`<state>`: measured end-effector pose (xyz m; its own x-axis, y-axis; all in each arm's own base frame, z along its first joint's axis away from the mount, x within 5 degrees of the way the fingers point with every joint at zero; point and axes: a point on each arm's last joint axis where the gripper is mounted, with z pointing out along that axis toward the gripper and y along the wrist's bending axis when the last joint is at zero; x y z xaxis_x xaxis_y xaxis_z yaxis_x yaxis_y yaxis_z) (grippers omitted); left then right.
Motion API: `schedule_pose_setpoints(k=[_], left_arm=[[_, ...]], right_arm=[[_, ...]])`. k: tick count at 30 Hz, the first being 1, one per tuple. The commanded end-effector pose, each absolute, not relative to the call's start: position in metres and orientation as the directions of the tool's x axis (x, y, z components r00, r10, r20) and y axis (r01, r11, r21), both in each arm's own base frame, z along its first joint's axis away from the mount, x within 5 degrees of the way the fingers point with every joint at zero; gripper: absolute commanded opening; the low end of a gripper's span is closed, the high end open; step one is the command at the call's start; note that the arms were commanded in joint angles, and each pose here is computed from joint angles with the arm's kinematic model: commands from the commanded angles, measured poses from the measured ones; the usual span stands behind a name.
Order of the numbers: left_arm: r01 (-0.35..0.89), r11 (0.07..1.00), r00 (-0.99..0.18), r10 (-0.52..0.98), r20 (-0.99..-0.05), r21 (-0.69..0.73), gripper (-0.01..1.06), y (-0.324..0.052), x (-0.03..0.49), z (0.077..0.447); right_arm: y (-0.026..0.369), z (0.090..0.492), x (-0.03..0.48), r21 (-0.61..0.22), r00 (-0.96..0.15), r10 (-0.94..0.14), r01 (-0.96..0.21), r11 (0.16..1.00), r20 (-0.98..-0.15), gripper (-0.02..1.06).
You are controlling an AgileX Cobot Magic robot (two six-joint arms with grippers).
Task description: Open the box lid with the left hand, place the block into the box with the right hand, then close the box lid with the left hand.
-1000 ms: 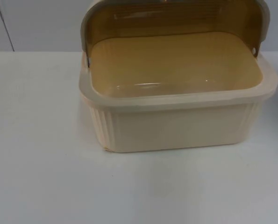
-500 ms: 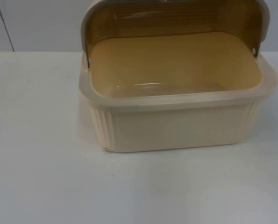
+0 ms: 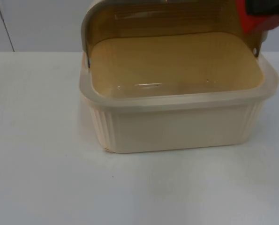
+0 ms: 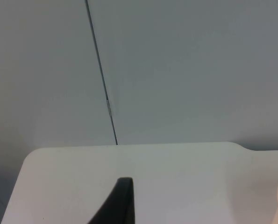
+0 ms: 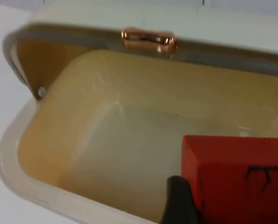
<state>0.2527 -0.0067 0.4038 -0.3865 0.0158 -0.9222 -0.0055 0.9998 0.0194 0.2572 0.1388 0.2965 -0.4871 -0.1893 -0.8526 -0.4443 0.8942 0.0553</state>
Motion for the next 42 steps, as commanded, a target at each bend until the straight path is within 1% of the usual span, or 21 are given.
schedule_pose_setpoints(k=[1, 2, 5, 6, 9, 12, 13, 18, 22, 24, 27, 28, 30, 32, 33, 34, 37, 39, 40, 41, 42], left_arm=[[0.0, 1.0, -0.367, 0.012, -0.93, 0.013, 1.04, -0.008, 0.251, 0.406], [0.0, 1.0, -0.367, 0.012, -0.93, 0.013, 1.04, -0.008, 0.251, 0.406], [0.0, 1.0, -0.367, 0.012, -0.93, 0.013, 1.04, -0.008, 0.251, 0.406], [0.0, 1.0, -0.367, 0.012, -0.93, 0.013, 1.04, -0.008, 0.251, 0.406], [0.0, 1.0, -0.367, 0.012, -0.93, 0.013, 1.04, -0.008, 0.251, 0.406], [0.0, 1.0, -0.367, 0.012, -0.93, 0.013, 1.04, -0.008, 0.251, 0.406], [0.0, 1.0, -0.367, 0.012, -0.93, 0.013, 1.04, -0.008, 0.251, 0.406], [0.0, 1.0, -0.367, 0.012, -0.93, 0.013, 1.04, -0.008, 0.251, 0.406], [0.0, 1.0, -0.367, 0.012, -0.93, 0.013, 1.04, -0.008, 0.251, 0.406], [0.0, 1.0, -0.367, 0.012, -0.93, 0.013, 1.04, -0.008, 0.251, 0.406], [0.0, 1.0, -0.367, 0.012, -0.93, 0.013, 1.04, -0.008, 0.251, 0.406], [0.0, 1.0, -0.367, 0.012, -0.93, 0.013, 1.04, -0.008, 0.251, 0.406], [0.0, 1.0, -0.367, 0.012, -0.93, 0.013, 1.04, -0.008, 0.251, 0.406], [0.0, 1.0, -0.371, 0.012, -0.929, 0.013, 1.04, -0.008, 0.252, 0.405], [0.0, 1.0, -0.371, 0.012, -0.929, 0.013, 1.04, -0.008, 0.252, 0.405], [0.0, 1.0, -0.371, 0.012, -0.929, 0.013, 1.04, -0.008, 0.252, 0.405], [-0.001, 1.0, -0.374, 0.012, -0.927, 0.014, 1.04, -0.008, 0.251, 0.405], [-0.001, 1.0, -0.378, 0.014, -0.926, 0.016, 1.04, -0.008, 0.251, 0.405], [-0.001, 1.0, -0.378, 0.014, -0.926, 0.016, 1.04, -0.008, 0.251, 0.405], [-0.001, 1.0, -0.378, 0.014, -0.926, 0.016, 1.04, -0.008, 0.251, 0.405], [-0.001, 1.0, -0.378, 0.014, -0.926, 0.016, 1.04, -0.008, 0.251, 0.405]], right_arm=[[0.148, 0.277, 0.271, 0.0, -0.459, -0.251, -0.48, 0.877, -0.852, 0.0], [0.148, 0.277, 0.271, 0.0, -0.459, -0.251, -0.48, 0.877, -0.852, 0.0], [0.156, 0.257, 0.285, -0.008, -0.456, -0.26, -0.484, 0.875, -0.851, 0.0], [0.156, 0.257, 0.285, -0.008, -0.456, -0.26, -0.484, 0.875, -0.851, 0.0], [0.163, 0.241, 0.298, -0.017, -0.416, -0.249, -0.488, 0.873, -0.874, 0.0], [0.169, 0.224, 0.309, -0.017, -0.398, -0.239, -0.487, 0.873, -0.886, 0.0], [0.169, 0.224, 0.309, -0.017, -0.398, -0.239, -0.487, 0.873, -0.886, 0.0], [0.175, 0.2, 0.319, -0.077, -0.357, -0.295, -0.513, 0.855, -0.886, 0.0], [0.176, 0.195, 0.322, -0.088, -0.343, -0.3, -0.516, 0.852, -0.89, 0.0], [0.176, 0.193, 0.322, -0.088, -0.346, -0.301, -0.516, 0.852, -0.889, 0.02], [0.177, 0.19, 0.324, -0.088, -0.337, -0.296, -0.515, 0.852, -0.894, 0.12], [0.177, 0.19, 0.324, -0.088, -0.337, -0.296, -0.515, 0.852, -0.894, 0.12], [0.178, 0.19, 0.325, -0.089, -0.33, -0.292, -0.515, 0.853, -0.898, 0.2], [0.178, 0.19, 0.325, -0.089, -0.327, -0.291, -0.515, 0.853, -0.899, 0.31], [0.178, 0.19, 0.325, -0.089, -0.327, -0.291, -0.515, 0.853, -0.899, 0.39], [0.178, 0.19, 0.325, -0.089, -0.327, -0.291, -0.515, 0.853, -0.899, 0.39], [0.178, 0.19, 0.324, -0.089, -0.333, -0.295, -0.517, 0.852, -0.895, 0.69], [0.181, 0.189, 0.322, -0.108, -0.322, -0.324, -0.541, 0.834, -0.889, 0.88], [0.181, 0.189, 0.322, -0.108, -0.322, -0.324, -0.541, 0.834, -0.889, 0.88], [0.183, 0.189, 0.321, -0.113, -0.318, -0.331, -0.547, 0.829, -0.889, 0.95], [0.186, 0.189, 0.319, -0.118, -0.311, -0.34, -0.559, 0.821, -0.888, 1.0]])
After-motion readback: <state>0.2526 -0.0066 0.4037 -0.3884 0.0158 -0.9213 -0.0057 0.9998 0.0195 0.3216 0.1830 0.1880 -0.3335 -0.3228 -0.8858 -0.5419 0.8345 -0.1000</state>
